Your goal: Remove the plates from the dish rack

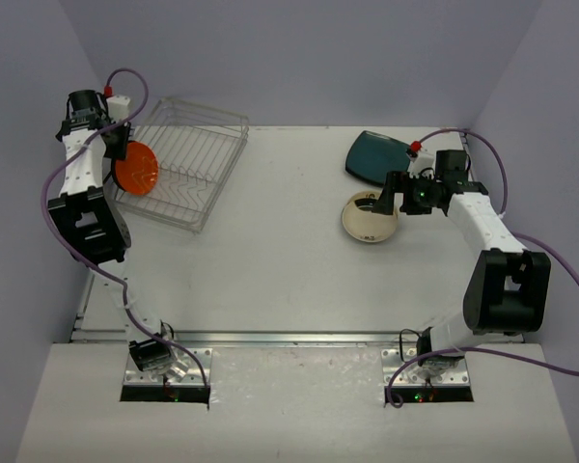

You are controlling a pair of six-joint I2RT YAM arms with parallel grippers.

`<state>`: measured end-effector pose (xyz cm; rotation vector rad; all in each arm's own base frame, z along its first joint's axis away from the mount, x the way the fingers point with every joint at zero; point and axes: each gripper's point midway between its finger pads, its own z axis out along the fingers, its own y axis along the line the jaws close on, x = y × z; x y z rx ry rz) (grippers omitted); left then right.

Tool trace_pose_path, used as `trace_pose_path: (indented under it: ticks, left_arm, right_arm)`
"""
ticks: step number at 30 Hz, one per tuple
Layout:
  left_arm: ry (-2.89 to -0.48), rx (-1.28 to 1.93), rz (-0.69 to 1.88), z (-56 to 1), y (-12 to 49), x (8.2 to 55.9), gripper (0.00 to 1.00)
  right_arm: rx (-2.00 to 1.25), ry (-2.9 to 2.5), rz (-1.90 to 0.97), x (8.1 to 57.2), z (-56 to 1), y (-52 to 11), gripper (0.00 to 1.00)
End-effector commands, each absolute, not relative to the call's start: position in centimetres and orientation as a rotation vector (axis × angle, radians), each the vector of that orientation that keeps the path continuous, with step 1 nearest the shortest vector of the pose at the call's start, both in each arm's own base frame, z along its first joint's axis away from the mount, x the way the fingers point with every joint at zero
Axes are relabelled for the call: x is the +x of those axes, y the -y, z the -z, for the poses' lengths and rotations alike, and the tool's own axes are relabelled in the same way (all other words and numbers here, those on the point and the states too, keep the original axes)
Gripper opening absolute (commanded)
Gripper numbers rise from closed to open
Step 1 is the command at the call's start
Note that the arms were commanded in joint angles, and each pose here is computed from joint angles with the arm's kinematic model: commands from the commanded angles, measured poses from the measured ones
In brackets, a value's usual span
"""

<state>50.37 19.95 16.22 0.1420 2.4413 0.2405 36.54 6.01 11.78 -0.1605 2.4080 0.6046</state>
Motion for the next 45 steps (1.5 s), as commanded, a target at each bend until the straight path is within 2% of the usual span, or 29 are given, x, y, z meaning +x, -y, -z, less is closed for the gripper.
trace_pose_path:
  ticks: [1, 17, 23, 27, 32, 35, 39, 45]
  left_arm:
    - [-2.405, 0.132, -0.28, -16.8, -20.8, 51.6, 0.26]
    - [-2.423, 0.098, -0.29, -15.7, -21.5, 51.4, 0.25]
    - [-2.429, 0.135, -0.178, -15.1, -19.8, 51.3, 0.18]
    - [-2.437, 0.132, -0.082, -14.5, -18.5, 51.1, 0.1]
    - [-2.439, 0.092, -0.09, -14.0, -18.6, 50.9, 0.02]
    - [-2.434, 0.091, -0.097, -14.0, -18.5, 50.5, 0.0]
    - [-2.373, 0.104, -0.131, -16.4, -18.3, 50.4, 0.0]
    - [-2.178, 0.11, -0.326, -24.3, -19.3, 50.5, 0.0]
  right_arm:
    - [-0.183, -2.366, -0.591, 37.1, -12.3, -6.2, 0.99]
    - [-0.183, -2.367, -0.593, 37.3, -12.4, -6.2, 0.99]
    - [-0.182, -2.368, -0.596, 37.3, -12.5, -6.2, 0.99]
    - [-0.183, -2.363, -0.598, 37.4, -12.7, -6.2, 0.99]
    - [-0.187, -2.358, -0.599, 37.3, -13.0, -6.3, 0.99]
    - [-0.19, -2.354, -0.597, 37.2, -13.2, -6.3, 0.99]
    - [-0.19, -2.343, -0.606, 37.3, -13.8, -6.4, 0.99]
    - [-0.195, -2.32, -0.611, 37.5, -14.8, -6.6, 0.99]
